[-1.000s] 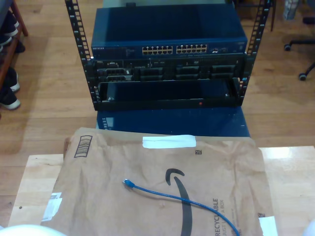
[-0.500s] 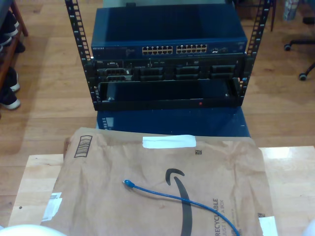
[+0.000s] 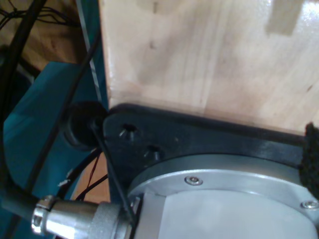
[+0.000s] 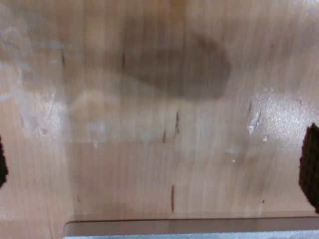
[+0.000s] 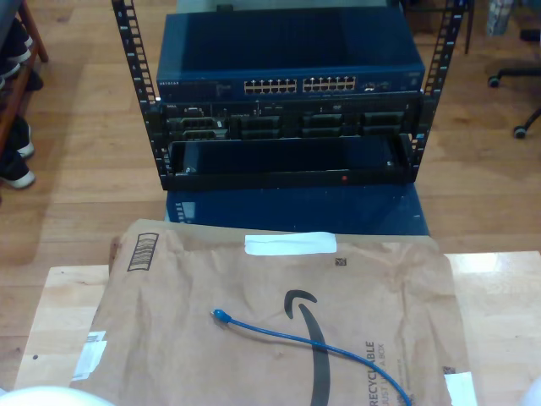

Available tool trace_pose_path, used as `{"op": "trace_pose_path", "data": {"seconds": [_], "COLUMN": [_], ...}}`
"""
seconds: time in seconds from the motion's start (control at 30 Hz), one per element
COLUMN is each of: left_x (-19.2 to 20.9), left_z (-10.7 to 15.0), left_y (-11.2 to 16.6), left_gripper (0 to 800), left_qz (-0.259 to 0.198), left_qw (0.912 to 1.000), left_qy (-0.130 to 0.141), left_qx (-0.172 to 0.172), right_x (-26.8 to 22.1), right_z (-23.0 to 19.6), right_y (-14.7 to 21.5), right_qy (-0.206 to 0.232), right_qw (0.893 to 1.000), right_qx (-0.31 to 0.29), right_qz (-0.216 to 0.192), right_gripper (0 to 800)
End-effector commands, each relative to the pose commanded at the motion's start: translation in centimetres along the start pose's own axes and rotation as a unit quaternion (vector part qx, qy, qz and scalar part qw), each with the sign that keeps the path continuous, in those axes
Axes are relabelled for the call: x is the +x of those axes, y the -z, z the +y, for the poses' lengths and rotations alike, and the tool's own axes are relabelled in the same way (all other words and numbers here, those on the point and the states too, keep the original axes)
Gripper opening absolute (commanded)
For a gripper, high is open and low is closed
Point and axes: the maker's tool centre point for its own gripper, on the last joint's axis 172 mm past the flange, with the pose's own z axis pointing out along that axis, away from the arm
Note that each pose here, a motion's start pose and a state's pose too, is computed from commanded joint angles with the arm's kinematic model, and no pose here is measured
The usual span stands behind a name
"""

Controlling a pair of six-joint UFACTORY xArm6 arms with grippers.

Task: Grab the cable and plug it in

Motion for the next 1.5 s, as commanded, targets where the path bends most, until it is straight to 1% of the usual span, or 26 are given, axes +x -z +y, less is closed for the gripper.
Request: {"op": "trace_pose_path", "data": {"seconds": [0.17, 0.2, 0.23, 0.33, 0.37, 0.43, 0.5, 0.57, 0.63, 0.67, 0.7, 0.77, 0.8, 0.87, 0.9, 0.97, 1.0, 1.07, 1.17, 1.2, 1.3, 1.43, 1.5], "left_x": [0.0, 0.2, 0.7, 0.1, 0.2, 0.1, 0.2, -0.4, 0.2, 0.5, 0.7, 0.8, 0.6, 0.4, 0.3, -0.1, -0.5, -1.7, -4.3, -5.2, -7.7, -10.0, -11.6], "left_z": [-0.1, -0.1, -0.3, -0.7, -0.8, -0.9, -0.5, -0.4, 0.1, 0.6, 1.4, 2.9, 3.7, 5.9, 6.9, 8.4, 9.1, 10.8, 13.9, 14.7, 17.1, 20.3, 21.8], "left_y": [0.2, 0.5, 1.2, 1.8, 2.5, 3.6, 5.1, 6.1, 8.6, 9.7, 10.6, 12.1, 12.5, 13.7, 14.1, 14.7, 14.7, 14.5, 14.9, 14.8, 14.7, 15.4, 15.5], "left_gripper": [798, 798, 798, 798, 798, 798, 798, 798, 798, 798, 798, 799, 799, 798, 798, 799, 799, 799, 798, 798, 798, 798, 798], "left_qz": [-0.001, 0.002, 0.009, -0.004, -0.003, -0.009, -0.006, -0.016, -0.001, 0.008, 0.016, 0.028, 0.033, 0.053, 0.064, 0.08, 0.085, 0.094, 0.096, 0.091, 0.075, 0.059, 0.046], "left_qw": [1.0, 1.0, 1.0, 1.0, 1.0, 0.9999, 0.9998, 0.9994, 0.9991, 0.9989, 0.9989, 0.999, 0.9987, 0.9974, 0.9965, 0.9948, 0.9941, 0.9926, 0.9925, 0.993, 0.9946, 0.9969, 0.998], "left_qy": [-0.002, -0.001, 0.001, 0.002, 0.005, 0.006, -0.004, -0.005, -0.016, -0.021, -0.019, -0.005, -0.002, -0.007, -0.004, 0.011, 0.015, 0.01, 0.0, 0.0, -0.002, 0.004, 0.009], "left_qx": [0.002, 0.002, 0.002, 0.007, 0.008, 0.011, 0.021, 0.031, 0.039, 0.041, 0.04, 0.035, 0.038, 0.048, 0.054, 0.061, 0.066, 0.077, 0.075, 0.076, 0.072, 0.052, 0.043], "right_x": [0.2, 0.6, 1.4, 1.8, 2.2, 2.3, 2.6, 3.0, 3.8, 4.1, 4.3, 4.3, 4.3, 4.3, 4.3, 3.9, 3.5, 2.5, 0.2, -0.8, -3.8, -8.1, -11.0], "right_z": [0.0, -0.1, -0.1, -0.1, -0.1, 0.0, 0.0, -0.1, -0.7, -1.3, -2.1, -4.1, -5.0, -6.7, -7.8, -9.8, -10.9, -13.3, -17.2, -18.5, -22.0, -25.1, -26.3], "right_y": [0.3, 0.8, 1.8, 3.8, 4.8, 6.6, 8.8, 10.6, 12.1, 12.5, 13.1, 14.0, 14.4, 15.6, 16.2, 17.2, 17.4, 18.3, 19.4, 19.7, 19.7, 18.2, 17.1], "right_qy": [-0.004, -0.003, -0.004, -0.007, -0.008, -0.011, -0.017, -0.041, -0.059, -0.063, -0.063, -0.061, -0.069, -0.09, -0.097, -0.115, -0.119, -0.123, -0.139, -0.141, -0.139, -0.162, -0.156], "right_qw": [1.0, 1.0, 1.0, 0.999, 0.999, 0.999, 0.999, 0.999, 0.997, 0.996, 0.996, 0.995, 0.995, 0.992, 0.99, 0.987, 0.986, 0.985, 0.981, 0.98, 0.981, 0.981, 0.982], "right_qx": [0.001, 0.001, 0.003, 0.005, 0.005, 0.004, 0.006, 0.009, 0.011, 0.011, 0.012, 0.012, 0.013, 0.019, 0.023, 0.031, 0.034, 0.043, 0.059, 0.063, 0.061, 0.032, 0.016], "right_qz": [0.002, 0.008, 0.023, 0.036, 0.04, 0.034, 0.031, 0.035, 0.05, 0.055, 0.062, 0.072, 0.077, 0.089, 0.095, 0.104, 0.108, 0.115, 0.123, 0.123, 0.118, 0.106, 0.106], "right_gripper": [800, 799, 799, 799, 799, 798, 797, 797, 797, 797, 797, 797, 797, 797, 796, 796, 796, 794, 793, 793, 788, 789, 789]}}
